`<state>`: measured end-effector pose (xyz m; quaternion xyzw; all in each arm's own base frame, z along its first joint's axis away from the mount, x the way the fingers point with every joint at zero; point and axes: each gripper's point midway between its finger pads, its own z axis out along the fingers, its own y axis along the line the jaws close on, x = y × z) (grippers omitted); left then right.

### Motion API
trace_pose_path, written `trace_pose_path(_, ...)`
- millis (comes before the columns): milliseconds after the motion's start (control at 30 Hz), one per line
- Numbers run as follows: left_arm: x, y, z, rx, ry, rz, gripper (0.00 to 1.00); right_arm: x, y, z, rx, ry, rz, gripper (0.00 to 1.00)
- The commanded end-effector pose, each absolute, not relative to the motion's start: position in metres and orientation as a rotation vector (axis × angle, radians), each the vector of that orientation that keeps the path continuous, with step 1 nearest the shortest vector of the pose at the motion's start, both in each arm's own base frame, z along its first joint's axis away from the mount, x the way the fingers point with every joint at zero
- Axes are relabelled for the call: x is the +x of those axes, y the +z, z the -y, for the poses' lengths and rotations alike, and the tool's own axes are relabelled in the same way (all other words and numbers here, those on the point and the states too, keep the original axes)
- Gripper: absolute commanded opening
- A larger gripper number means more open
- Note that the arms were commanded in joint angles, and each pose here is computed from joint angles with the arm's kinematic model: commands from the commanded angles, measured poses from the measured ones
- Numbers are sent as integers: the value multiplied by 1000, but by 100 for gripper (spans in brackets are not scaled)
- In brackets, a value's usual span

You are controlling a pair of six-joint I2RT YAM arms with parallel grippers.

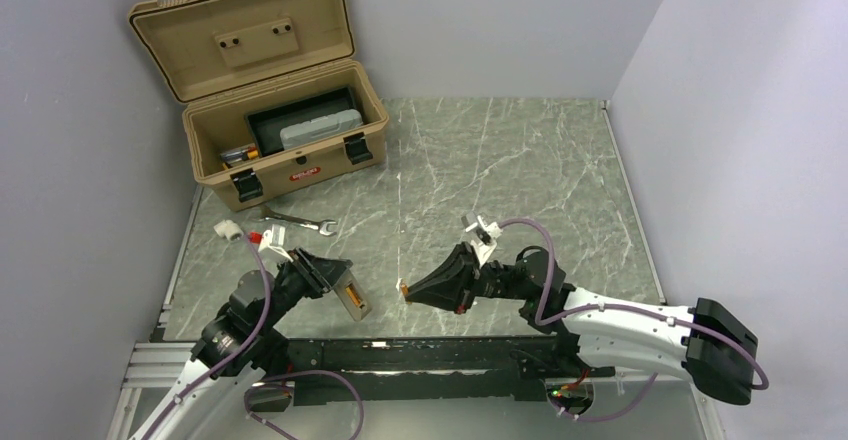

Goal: Load the batteries into the remote control
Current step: Adjust the battery at the center of the board, then pick up the battery from the center of the board.

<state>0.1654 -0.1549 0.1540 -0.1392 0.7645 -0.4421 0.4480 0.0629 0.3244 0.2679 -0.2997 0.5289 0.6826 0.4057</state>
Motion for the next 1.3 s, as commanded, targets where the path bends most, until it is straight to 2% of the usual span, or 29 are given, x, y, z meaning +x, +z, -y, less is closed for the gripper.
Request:
trace_pose_path(0,163,189,157,-297,-1157,-1784,0,31,298,-318,-965,1795,-1077,0)
trace_pose_path(300,161,200,159,-272,-1190,-1749,0,20,297,-323,-1201,1724,-1045,0)
trace_pose_path(633,160,211,166,-227,-1225,-1724,0,14,301,-319,-1282,1698,-1014,0)
trace_pose_path(733,160,210,165,-234,-1217,-1729,0,29,293,-325,-1220,1642,-1118,0)
trace_pose_path(800,162,205,161,-266,-1190,-1748,0,72,266,-333,-1020,1479,-1407,0)
trace_pose_path(867,164,197,156,-296,-1157,-1774,0,137,221,-327,-727,1156,-1746,0)
trace_pose_path(933,163,193,156,-299,-1152,-1783,0,163,167,-314,-666,892,-1991,0)
trace_pose_path(1033,165,189,157,-306,-1159,-1781,0,168,102,-306,-725,650,-2269,0)
trace_pose_path(1267,164,189,156,-293,-1136,-1801,0,153,53,-317,-834,486,-2405,0)
